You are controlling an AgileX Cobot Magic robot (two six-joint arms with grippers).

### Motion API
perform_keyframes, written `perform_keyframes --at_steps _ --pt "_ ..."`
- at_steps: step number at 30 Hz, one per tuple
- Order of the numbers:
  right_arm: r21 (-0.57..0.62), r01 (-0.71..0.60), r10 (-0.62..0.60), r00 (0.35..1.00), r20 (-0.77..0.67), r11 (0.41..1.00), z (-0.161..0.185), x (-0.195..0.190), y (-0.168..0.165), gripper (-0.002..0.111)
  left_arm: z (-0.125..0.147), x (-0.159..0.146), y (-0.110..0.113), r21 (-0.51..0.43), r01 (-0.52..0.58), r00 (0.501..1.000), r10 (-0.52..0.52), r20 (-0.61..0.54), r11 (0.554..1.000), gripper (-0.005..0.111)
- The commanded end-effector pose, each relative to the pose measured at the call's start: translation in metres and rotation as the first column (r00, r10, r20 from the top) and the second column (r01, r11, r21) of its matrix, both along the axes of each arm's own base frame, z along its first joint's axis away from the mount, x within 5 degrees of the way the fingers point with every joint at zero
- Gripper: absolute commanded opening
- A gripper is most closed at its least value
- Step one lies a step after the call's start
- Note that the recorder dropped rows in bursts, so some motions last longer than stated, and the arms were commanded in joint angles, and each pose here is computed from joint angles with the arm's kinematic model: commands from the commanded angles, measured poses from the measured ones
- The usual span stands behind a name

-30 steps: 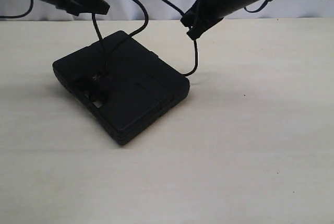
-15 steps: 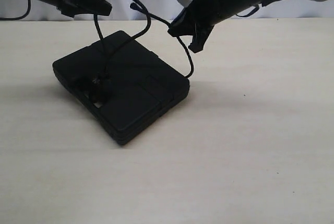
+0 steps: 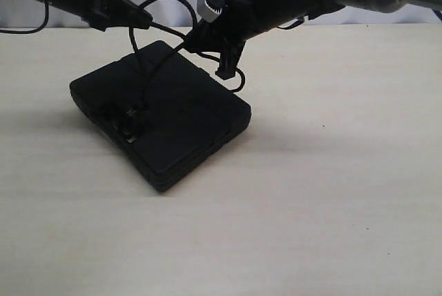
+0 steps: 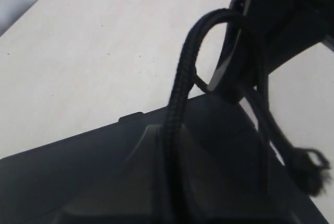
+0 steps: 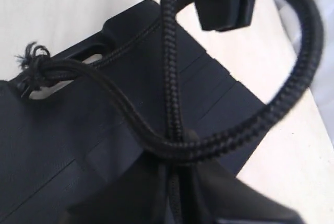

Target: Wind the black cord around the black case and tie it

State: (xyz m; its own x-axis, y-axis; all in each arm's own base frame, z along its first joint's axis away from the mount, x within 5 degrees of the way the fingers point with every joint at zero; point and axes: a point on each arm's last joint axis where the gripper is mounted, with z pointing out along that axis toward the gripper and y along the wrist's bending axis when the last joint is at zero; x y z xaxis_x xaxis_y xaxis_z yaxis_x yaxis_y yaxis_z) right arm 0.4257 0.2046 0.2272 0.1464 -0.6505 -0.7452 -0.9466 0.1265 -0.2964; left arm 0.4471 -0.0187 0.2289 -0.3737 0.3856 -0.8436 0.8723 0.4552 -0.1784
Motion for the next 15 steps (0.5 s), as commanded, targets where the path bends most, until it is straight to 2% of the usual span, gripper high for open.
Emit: perform_keyframes --at_steps 1,2,3,4,6,9,13,15 --pt "0.036 0.010 -0.011 1.000 0.008 0.999 0.006 0.001 0.000 0.004 0.000 0.002 0.000 -0.004 -0.028 1.000 0.028 0.001 1.000 0.012" --pt "0.070 0.019 -0.018 1.000 -0.006 0.997 0.008 0.001 0.002 0.004 0.000 0.003 0.000 -0.011 -0.042 0.999 0.042 -0.009 0.999 0.026" --pt "0.077 0.020 -0.020 1.000 -0.010 0.997 0.008 0.001 0.002 0.004 0.000 0.004 0.000 -0.009 -0.056 0.998 0.056 -0.011 0.998 0.032" --pt "0.077 0.020 -0.020 1.000 -0.010 0.997 0.008 0.001 0.002 0.004 0.000 0.006 0.002 -0.011 -0.091 0.996 0.090 -0.027 0.996 0.045" --pt "0.092 0.046 -0.043 0.998 -0.034 0.995 0.008 0.001 0.002 0.004 0.007 0.006 0.005 0.015 -0.153 0.988 0.153 -0.027 0.988 0.053" --pt "0.145 0.093 -0.080 0.992 -0.093 0.985 0.011 0.002 0.004 0.004 0.030 0.002 0.013 0.056 -0.228 0.974 0.228 0.014 0.972 0.053" --pt "0.236 0.144 -0.110 0.982 -0.153 0.961 0.017 0.003 0.007 0.004 0.081 -0.022 0.015 0.062 -0.220 0.972 0.214 0.095 0.974 0.052" --pt "0.293 0.154 -0.093 0.973 -0.211 0.944 0.021 0.000 0.010 0.004 0.097 -0.030 0.013 0.057 -0.209 0.972 0.201 0.123 0.976 0.052"
